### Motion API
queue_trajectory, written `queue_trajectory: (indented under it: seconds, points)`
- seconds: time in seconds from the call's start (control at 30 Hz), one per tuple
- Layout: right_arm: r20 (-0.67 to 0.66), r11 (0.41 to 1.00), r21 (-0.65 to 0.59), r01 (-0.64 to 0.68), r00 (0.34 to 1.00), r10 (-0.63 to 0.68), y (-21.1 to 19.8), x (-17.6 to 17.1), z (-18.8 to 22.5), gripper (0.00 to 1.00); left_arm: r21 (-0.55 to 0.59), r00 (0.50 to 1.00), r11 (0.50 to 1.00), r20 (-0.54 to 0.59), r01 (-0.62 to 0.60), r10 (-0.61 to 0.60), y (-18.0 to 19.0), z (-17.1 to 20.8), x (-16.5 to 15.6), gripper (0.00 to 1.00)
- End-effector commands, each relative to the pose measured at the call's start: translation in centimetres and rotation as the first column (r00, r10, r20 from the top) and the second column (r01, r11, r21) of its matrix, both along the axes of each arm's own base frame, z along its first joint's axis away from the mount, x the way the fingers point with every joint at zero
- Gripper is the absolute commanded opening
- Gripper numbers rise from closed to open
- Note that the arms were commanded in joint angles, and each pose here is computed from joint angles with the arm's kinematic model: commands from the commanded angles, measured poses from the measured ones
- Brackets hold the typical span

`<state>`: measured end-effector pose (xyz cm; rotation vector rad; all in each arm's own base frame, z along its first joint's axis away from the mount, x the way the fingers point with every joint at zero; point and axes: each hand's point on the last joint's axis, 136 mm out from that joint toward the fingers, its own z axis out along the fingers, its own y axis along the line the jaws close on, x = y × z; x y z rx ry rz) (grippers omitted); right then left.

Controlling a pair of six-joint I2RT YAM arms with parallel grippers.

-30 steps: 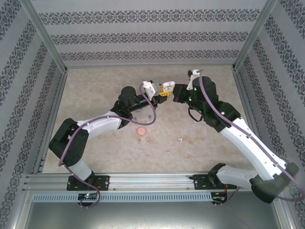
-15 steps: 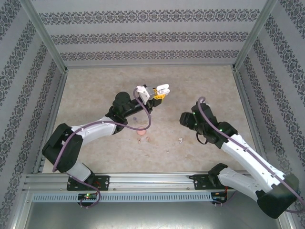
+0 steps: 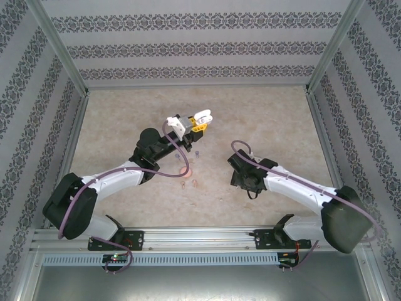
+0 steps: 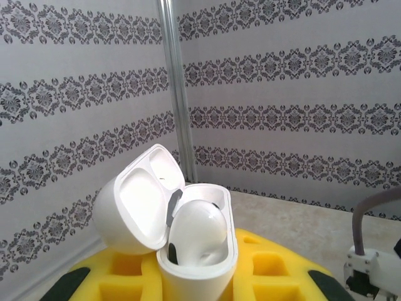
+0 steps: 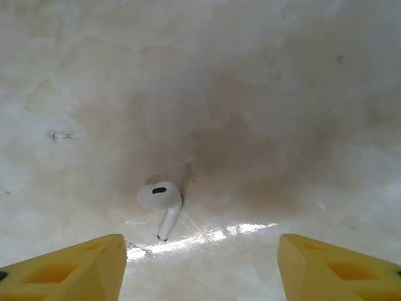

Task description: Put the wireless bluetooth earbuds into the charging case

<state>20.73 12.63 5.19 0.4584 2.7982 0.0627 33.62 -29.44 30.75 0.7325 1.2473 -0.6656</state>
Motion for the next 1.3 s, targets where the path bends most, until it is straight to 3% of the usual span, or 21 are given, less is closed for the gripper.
queue_trajectory:
  seconds: [0.0, 0.4, 1.27]
  points:
    - [0.0, 0.999, -0.03, 0.018, 1.0, -0.018, 0.8, 1.1, 0.3, 0.64, -0.074, 0.997, 0.997, 0.075, -0.03, 0.036, 1.5, 3.0, -0.3, 0.0]
    - [-0.068, 0.996, -0.085, -0.017, 0.998, 0.011, 1.8, 2.4, -1.9, 0.6, -0.083, 0.995, 0.996, 0.087, -0.042, 0.05, 2.3, 3.5, -0.4, 0.0]
    - [-0.112, 0.996, -0.088, -0.015, 0.994, 0.005, 1.3, 2.6, -4.5, 0.44, -0.073, 0.996, 0.996, 0.073, -0.044, 0.049, 2.1, 2.8, 0.3, 0.0]
